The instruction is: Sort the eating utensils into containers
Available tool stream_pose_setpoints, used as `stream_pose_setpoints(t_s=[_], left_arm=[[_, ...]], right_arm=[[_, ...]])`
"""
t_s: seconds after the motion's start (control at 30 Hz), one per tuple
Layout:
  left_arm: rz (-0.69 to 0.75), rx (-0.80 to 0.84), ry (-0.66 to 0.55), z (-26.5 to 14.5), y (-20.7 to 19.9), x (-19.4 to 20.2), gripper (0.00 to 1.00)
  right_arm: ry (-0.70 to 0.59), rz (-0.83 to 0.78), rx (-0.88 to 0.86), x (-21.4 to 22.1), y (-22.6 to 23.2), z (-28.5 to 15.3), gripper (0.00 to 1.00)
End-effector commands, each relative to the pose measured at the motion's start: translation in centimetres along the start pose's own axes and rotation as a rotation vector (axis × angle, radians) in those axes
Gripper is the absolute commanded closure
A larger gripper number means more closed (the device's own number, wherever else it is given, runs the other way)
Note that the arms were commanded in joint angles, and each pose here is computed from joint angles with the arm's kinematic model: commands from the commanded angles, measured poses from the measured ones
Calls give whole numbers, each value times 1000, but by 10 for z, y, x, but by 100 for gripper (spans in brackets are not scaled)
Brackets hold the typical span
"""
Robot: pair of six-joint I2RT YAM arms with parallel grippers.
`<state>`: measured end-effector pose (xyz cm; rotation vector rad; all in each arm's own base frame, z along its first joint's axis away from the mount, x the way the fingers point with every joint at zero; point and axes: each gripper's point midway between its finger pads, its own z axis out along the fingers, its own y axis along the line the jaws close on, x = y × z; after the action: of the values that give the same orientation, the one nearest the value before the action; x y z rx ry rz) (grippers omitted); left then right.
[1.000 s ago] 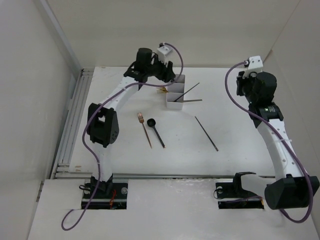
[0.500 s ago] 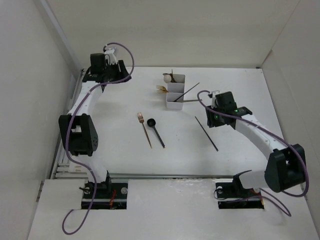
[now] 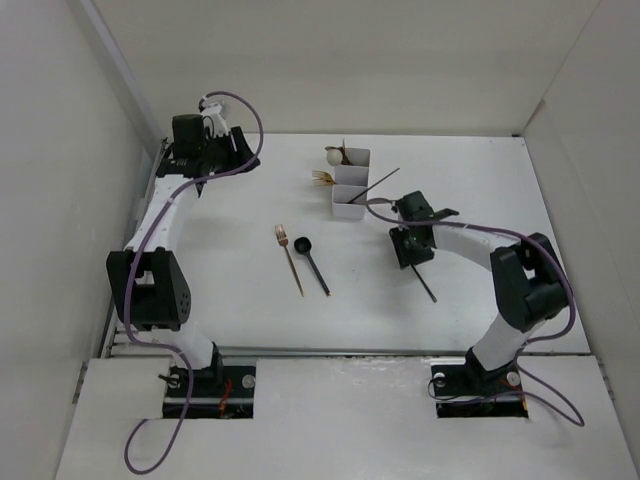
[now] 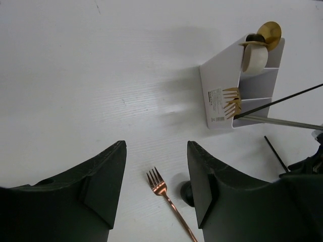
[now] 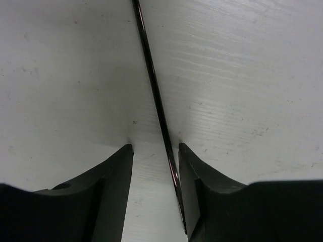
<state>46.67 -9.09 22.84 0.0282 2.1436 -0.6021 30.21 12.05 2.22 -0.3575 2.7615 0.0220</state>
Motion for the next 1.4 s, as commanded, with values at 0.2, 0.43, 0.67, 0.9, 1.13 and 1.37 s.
stream_pose_setpoints(t_s=[0.2,0.43,0.67,0.9,1.13,1.37], left_arm=[[-30,6,-62,-26,2,-10,51],[-21,18,-75,-26,-1,-13,51],[-17,20,-83,-29,-3,-16,51],[-21,18,-75,-28,-1,-12,51],[-17,20,-83,-28,-2,-14,51],[-8,20,-83,-28,-1,-14,51]], right_arm=[[-11,-15,107,-9,9,5,66],[7,-27,108,-8,12,6,100],[-58,-83,61,-18,28,-5,100],[-214,-196,-2,-34,58,-46,100],[-282,-312,-72,-39,81,-65,100],[-791,-299,-223,-125,121,-176,100]])
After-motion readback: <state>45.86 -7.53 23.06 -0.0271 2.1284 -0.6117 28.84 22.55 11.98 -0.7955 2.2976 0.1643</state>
